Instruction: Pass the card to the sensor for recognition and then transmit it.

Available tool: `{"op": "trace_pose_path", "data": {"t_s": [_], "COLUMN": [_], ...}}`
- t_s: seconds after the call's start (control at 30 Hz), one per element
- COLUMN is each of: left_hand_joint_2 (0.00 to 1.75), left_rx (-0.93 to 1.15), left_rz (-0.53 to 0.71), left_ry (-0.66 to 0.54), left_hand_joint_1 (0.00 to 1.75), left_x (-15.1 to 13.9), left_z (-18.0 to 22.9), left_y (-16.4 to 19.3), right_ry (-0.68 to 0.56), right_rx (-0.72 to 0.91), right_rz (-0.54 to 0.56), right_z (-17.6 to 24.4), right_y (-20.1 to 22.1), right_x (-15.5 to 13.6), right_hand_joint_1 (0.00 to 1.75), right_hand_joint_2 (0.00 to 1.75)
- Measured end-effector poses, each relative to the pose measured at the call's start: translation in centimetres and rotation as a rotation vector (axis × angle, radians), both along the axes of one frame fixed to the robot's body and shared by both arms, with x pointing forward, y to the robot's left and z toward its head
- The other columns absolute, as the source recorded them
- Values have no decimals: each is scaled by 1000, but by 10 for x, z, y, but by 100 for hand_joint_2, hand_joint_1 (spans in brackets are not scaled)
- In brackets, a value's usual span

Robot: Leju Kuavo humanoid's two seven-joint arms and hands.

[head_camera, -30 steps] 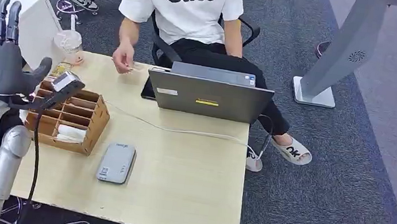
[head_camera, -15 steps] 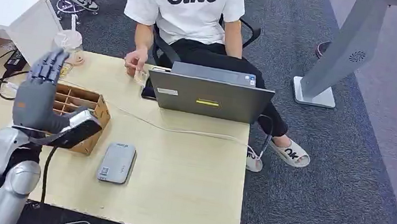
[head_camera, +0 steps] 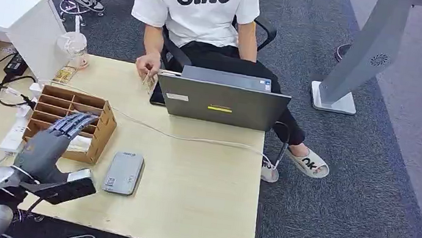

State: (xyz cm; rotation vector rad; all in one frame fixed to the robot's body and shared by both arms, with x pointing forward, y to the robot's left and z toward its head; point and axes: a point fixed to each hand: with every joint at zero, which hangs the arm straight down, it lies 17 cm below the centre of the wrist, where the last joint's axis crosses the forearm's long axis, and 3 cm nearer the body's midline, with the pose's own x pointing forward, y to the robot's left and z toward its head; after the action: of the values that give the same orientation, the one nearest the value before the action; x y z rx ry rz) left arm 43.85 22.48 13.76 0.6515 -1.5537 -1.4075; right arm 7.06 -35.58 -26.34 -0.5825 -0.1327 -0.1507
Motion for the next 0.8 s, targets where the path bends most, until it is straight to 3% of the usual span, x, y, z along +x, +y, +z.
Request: {"op": "trace_pose_path", "data": {"t_s": [0.3, 0.8], "left_hand_joint_2": [175, 175], "left_rx": [161, 302], "left_rz": [66, 223], "left_ry": [6, -106], "left_hand_joint_1": [0, 0], "left_x": [4, 27], "left_z": [-4, -14], "left_y": [53, 91], "right_ry": [2, 16], "right_rx": [-1, -6], "right_rz": [7, 47], "right_z": [0, 0], "right_y": [0, 0], "right_x": [0, 2], "right_hand_joint_1": [0, 0], "right_hand_joint_2": [175, 175]}}
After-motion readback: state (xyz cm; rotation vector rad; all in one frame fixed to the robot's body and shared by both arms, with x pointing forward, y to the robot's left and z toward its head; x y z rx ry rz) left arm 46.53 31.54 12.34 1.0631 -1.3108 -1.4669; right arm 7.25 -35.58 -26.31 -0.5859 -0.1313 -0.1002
